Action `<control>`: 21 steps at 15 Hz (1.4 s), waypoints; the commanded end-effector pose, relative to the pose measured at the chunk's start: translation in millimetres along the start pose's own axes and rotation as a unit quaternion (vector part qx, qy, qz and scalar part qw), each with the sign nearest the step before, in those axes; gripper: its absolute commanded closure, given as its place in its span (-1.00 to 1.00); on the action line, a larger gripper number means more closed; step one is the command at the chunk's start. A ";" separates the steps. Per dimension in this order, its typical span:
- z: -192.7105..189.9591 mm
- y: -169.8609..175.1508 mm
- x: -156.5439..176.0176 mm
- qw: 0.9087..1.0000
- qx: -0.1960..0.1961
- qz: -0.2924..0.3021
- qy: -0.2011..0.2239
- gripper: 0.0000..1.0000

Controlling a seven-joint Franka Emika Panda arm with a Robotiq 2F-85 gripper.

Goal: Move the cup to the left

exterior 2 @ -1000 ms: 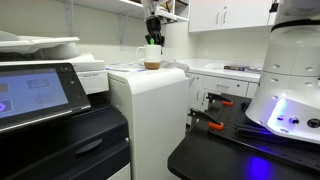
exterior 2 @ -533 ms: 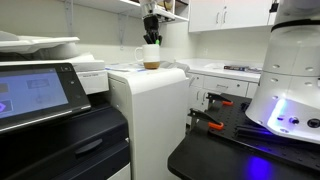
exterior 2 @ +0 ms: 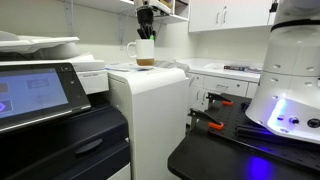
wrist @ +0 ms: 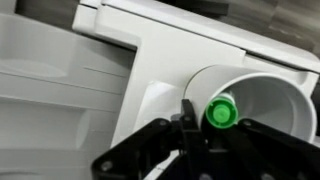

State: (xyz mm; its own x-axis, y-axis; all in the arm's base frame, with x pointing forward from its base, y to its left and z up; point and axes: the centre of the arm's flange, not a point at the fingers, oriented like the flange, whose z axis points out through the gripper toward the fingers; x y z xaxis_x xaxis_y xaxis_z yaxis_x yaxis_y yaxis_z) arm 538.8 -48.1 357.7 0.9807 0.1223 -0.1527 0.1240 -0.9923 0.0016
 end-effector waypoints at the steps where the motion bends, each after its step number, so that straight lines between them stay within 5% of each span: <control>1: -4.6 -25.6 -8.2 0.998 -0.013 -0.045 0.050 0.94; 9: 17.8 -76.7 -2.1 0.993 -0.025 -0.081 0.079 0.94; 10: 16.8 -75.5 -2.4 0.994 -0.020 -0.072 0.074 0.43; 11: 15.9 -74.1 -3.5 0.994 -0.023 -0.083 0.073 0.24; 19: -43.5 -81.4 -42.9 0.992 -0.025 -0.081 0.094 -0.93; 21: -63.4 -85.3 -60.8 0.995 -0.023 -0.073 0.067 -1.00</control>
State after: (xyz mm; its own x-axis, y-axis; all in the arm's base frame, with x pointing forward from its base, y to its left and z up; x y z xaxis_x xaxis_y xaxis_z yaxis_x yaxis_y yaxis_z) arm 503.1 28.2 404.4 0.9602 0.2778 0.0286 0.2767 -0.9602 0.0385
